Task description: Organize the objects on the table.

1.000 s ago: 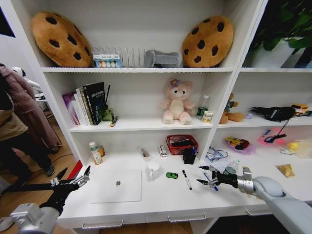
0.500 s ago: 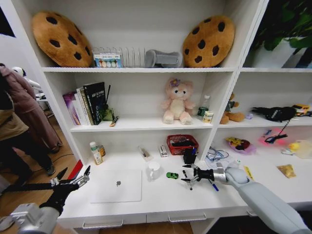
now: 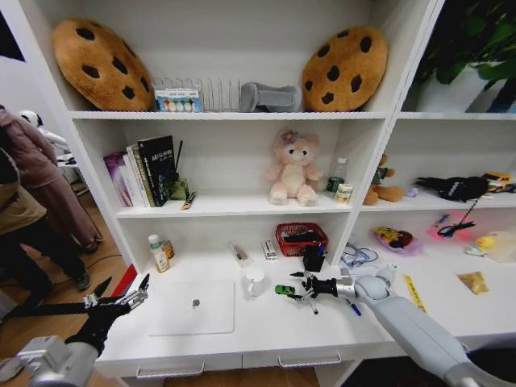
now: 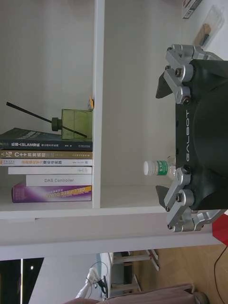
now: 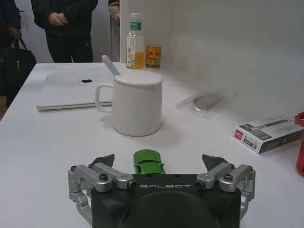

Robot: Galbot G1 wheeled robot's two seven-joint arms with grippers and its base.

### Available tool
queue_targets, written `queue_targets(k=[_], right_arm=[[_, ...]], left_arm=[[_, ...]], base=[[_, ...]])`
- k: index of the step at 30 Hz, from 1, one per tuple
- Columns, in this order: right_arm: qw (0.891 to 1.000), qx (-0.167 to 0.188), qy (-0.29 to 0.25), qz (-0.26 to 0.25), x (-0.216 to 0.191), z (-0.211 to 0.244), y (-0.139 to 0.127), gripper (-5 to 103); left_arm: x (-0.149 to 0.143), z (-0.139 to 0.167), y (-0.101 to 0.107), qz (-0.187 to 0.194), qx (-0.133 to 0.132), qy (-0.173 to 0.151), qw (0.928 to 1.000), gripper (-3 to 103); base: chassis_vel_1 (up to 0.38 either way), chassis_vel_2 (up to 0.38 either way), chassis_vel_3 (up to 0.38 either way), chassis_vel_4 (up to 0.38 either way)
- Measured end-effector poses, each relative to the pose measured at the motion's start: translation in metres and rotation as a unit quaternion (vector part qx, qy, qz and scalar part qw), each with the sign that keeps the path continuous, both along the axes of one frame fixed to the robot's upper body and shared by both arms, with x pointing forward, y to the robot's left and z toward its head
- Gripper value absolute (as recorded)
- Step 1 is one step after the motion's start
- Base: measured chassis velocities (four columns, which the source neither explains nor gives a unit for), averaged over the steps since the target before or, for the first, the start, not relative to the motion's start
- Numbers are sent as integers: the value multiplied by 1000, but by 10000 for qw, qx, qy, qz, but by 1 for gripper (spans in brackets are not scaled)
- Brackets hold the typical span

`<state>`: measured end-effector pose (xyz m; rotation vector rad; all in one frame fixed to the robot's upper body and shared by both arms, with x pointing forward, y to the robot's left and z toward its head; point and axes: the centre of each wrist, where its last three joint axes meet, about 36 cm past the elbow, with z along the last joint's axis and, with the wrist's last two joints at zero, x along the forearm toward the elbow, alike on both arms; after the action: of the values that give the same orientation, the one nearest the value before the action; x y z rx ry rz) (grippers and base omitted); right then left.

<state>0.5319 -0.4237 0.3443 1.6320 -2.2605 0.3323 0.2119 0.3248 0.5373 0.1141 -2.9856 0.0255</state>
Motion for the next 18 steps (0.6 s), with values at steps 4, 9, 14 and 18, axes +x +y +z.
queue_targets(k=[4,9,14,18], right_arm=[[10000,-29,20,76,2,-3,4,100],[9999,-39,24,145,2,-6,8,100],[9999,-42,42,153,1,-12,10,101],[9998,-114,43,157,3,-17,10,99]], left_arm=[[0,0,0,0,0,0,10000,100],[0,0,0,0,0,0,10000,100],[0,0,0,0,0,0,10000,100],[0,0,0,0,0,0,10000,100]], base=[[0,0,0,0],[0,0,0,0],[0,0,0,0],[0,0,0,0]])
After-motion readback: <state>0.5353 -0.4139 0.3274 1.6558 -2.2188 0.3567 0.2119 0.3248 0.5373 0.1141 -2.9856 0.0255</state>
